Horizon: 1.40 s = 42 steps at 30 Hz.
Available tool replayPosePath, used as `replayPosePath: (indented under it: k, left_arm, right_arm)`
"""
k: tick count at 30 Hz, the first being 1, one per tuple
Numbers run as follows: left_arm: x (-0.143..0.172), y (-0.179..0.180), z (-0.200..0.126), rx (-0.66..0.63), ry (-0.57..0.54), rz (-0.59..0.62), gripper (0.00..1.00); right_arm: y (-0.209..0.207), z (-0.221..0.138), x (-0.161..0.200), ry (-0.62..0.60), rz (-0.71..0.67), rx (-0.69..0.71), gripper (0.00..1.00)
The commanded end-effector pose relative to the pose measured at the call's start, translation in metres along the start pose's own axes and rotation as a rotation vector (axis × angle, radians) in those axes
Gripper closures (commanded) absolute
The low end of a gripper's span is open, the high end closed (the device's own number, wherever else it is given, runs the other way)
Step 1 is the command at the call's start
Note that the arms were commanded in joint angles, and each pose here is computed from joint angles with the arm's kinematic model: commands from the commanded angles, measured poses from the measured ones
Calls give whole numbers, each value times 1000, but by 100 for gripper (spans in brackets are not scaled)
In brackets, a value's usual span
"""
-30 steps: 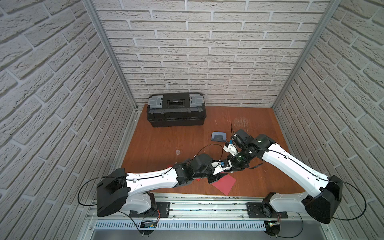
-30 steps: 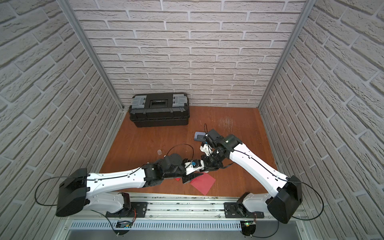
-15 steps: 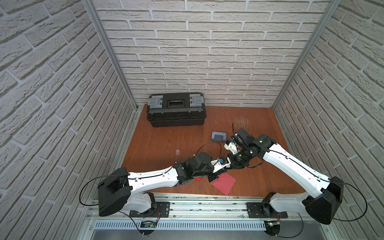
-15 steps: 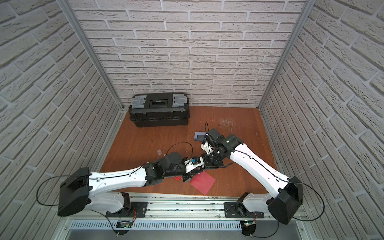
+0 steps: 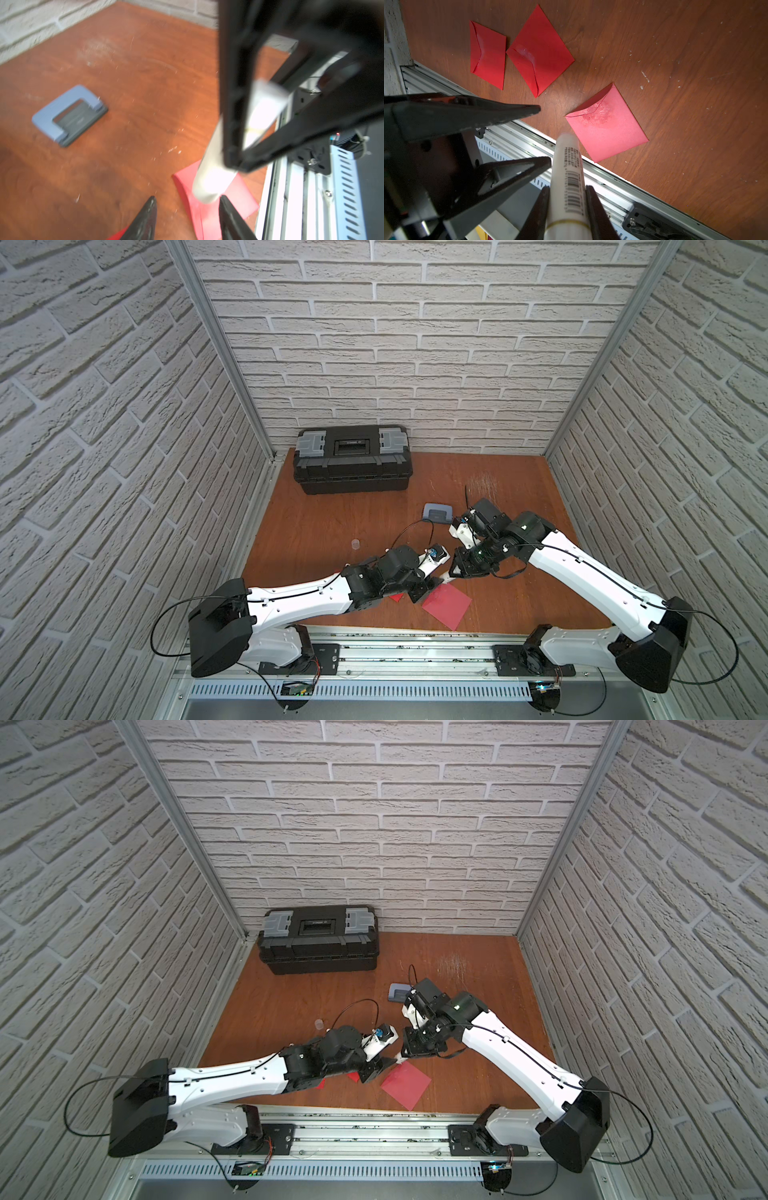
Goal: Seal the envelope with a glue stick
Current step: Apply the envelope at the center of the board.
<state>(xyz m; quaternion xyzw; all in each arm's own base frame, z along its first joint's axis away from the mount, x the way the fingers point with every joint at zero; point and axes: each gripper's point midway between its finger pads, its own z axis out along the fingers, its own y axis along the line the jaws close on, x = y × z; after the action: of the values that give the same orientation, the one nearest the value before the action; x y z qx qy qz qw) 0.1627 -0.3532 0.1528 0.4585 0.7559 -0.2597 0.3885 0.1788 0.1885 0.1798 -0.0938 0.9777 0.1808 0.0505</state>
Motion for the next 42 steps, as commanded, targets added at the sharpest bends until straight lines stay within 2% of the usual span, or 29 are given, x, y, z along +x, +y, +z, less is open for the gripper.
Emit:
replayPosePath:
  k: [1, 10, 17, 31, 34, 38, 42]
  left_arm:
    - [35, 5, -2, -77, 123, -83, 50]
    - [95, 4, 24, -157, 331, -234, 54]
    - [113, -3, 44, -163, 404, -278, 60]
    - [118, -10, 55, -124, 425, -280, 65]
    - [119, -11, 59, -111, 413, -304, 71]
    - [121, -9, 59, -117, 416, -318, 84]
    - [124, -8, 60, -99, 412, -350, 92]
  right_arm:
    - [-15, -1, 1, -32, 8, 77, 97]
    - [-28, 11, 3, -12, 24, 140, 97]
    - [-27, 17, 3, -3, 28, 128, 97]
    - [-28, 22, 4, 8, 18, 151, 97]
    - [-29, 23, 5, 6, 18, 168, 97]
    - [-28, 32, 8, 14, 5, 197, 97]
    - [-31, 42, 12, 29, -28, 256, 97]
